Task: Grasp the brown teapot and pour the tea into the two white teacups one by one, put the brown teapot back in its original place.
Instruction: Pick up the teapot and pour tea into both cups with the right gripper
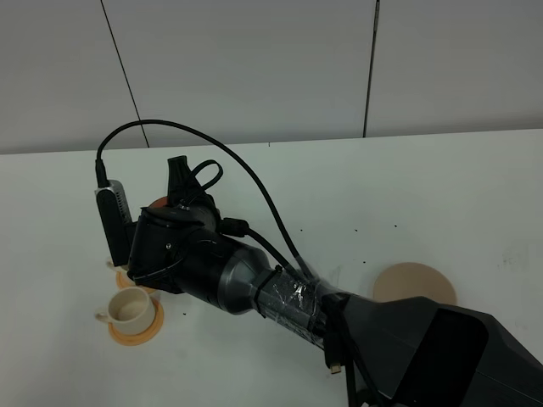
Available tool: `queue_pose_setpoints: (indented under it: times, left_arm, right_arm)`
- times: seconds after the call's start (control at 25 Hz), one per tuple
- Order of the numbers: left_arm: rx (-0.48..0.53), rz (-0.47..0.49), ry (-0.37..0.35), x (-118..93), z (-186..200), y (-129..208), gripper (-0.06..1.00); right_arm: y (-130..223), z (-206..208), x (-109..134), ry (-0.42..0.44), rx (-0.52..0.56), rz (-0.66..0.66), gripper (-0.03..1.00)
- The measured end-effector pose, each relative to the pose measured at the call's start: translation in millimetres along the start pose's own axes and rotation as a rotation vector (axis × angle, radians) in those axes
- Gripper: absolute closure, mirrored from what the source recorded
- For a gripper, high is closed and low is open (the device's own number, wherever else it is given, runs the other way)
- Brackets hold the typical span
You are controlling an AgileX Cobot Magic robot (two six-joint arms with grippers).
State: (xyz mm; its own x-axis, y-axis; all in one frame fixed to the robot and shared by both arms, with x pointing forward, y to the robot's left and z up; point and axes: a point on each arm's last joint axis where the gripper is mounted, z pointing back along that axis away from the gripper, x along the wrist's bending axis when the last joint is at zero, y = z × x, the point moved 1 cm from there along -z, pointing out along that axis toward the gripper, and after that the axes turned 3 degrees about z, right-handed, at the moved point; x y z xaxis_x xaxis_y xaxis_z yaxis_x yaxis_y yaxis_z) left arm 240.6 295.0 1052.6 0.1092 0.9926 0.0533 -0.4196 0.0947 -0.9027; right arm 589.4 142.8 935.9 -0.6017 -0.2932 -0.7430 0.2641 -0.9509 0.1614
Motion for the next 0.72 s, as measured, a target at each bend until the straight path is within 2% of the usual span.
queue_pose_setpoints:
  times: [0.72]
  left_arm:
    - [0.000, 0.000, 0.000, 0.0, 0.0, 0.0, 0.51]
  right_arm:
    - [-4.3, 4.8, -4.9, 0.075, 0.017, 0.092, 0.87]
